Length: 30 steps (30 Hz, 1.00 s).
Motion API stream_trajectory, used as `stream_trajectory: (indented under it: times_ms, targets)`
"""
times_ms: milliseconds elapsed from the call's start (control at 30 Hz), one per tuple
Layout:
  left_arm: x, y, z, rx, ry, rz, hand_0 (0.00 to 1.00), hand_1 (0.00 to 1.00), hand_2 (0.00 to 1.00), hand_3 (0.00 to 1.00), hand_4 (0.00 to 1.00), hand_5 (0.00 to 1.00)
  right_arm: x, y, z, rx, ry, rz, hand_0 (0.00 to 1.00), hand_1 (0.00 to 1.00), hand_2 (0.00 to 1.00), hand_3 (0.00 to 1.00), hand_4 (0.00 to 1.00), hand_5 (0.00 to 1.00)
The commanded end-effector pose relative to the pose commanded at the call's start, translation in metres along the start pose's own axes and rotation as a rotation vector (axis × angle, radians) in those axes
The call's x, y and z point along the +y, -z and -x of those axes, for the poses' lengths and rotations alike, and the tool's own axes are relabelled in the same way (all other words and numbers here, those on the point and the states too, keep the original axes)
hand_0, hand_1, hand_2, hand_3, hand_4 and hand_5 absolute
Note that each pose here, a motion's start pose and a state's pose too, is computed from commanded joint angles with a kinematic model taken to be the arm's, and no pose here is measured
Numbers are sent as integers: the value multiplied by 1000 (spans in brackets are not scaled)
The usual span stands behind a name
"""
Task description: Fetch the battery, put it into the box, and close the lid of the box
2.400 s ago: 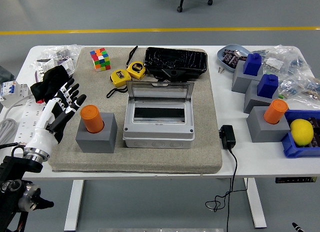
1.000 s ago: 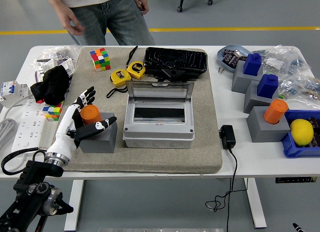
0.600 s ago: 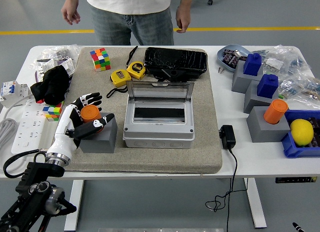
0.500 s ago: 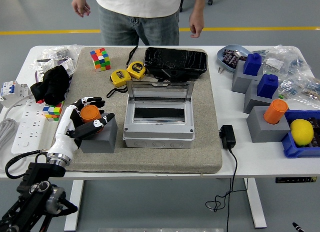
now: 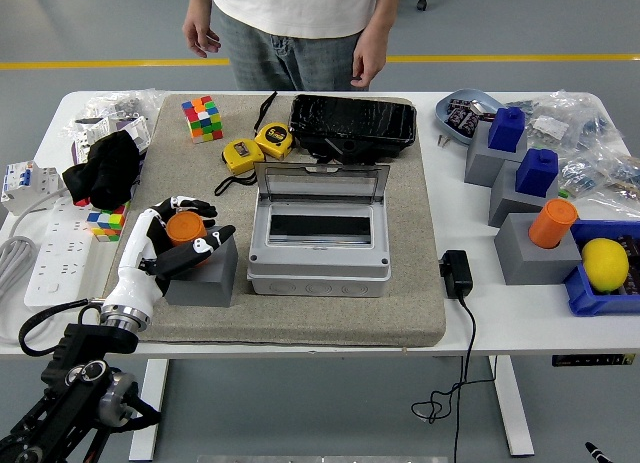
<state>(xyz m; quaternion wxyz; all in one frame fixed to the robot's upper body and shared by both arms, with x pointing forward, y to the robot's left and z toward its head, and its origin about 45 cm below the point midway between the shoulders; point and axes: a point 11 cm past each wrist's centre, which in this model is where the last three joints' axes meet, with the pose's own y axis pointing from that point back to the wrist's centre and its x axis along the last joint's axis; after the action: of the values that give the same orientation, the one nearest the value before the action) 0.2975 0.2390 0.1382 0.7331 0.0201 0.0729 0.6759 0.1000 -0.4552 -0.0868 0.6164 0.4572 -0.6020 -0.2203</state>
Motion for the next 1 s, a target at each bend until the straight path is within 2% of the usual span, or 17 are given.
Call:
stream_trajectory:
  times_ms: [200, 233, 400, 433, 600, 633, 800, 833, 1000]
  targets:
    - [-1, -3, 0, -86, -16, 5, 531, 644, 436, 426, 998, 2, 0, 0, 0, 0, 0, 1, 894, 875, 831, 831, 998, 998]
    - [-2, -3, 0, -94, -20, 6, 510, 583, 419, 413, 910, 2, 0, 0, 0, -1, -1, 1, 892, 872, 830, 831, 998, 998]
    - [-2, -5, -1, -112, -32, 10, 510, 583, 419, 413, 910, 2, 0, -1, -1, -2, -2, 1, 892, 872, 830, 831, 998, 998]
    - [-2, -5, -1, -115, -36, 11, 418, 486, 366, 367, 906, 2, 0, -1, -1, -2, -2, 1, 891, 872, 829, 830, 998, 998]
    - [-2, -3, -3, -113, -55, 8, 418, 486, 366, 367, 906, 2, 0, -1, -1, -1, -2, 0, 891, 872, 829, 830, 998, 998]
    - [-1, -3, -4, -113, -58, 8, 211, 369, 295, 281, 903, 2, 0, -1, -1, -1, -1, 0, 889, 873, 831, 830, 998, 998]
    - [-1, -3, -4, -120, -72, 12, 211, 369, 295, 281, 903, 2, 0, 0, -1, 0, -1, -2, 889, 873, 831, 830, 998, 998]
    - [-1, -3, -4, -121, -74, 14, 121, 175, 178, 173, 929, 2, 0, 0, -1, 0, -2, -2, 889, 873, 828, 830, 998, 998]
    - [0, -4, -5, -136, -94, 30, 121, 175, 178, 173, 929, 2, 0, -1, -2, -1, -3, 0, 889, 873, 828, 830, 998, 998]
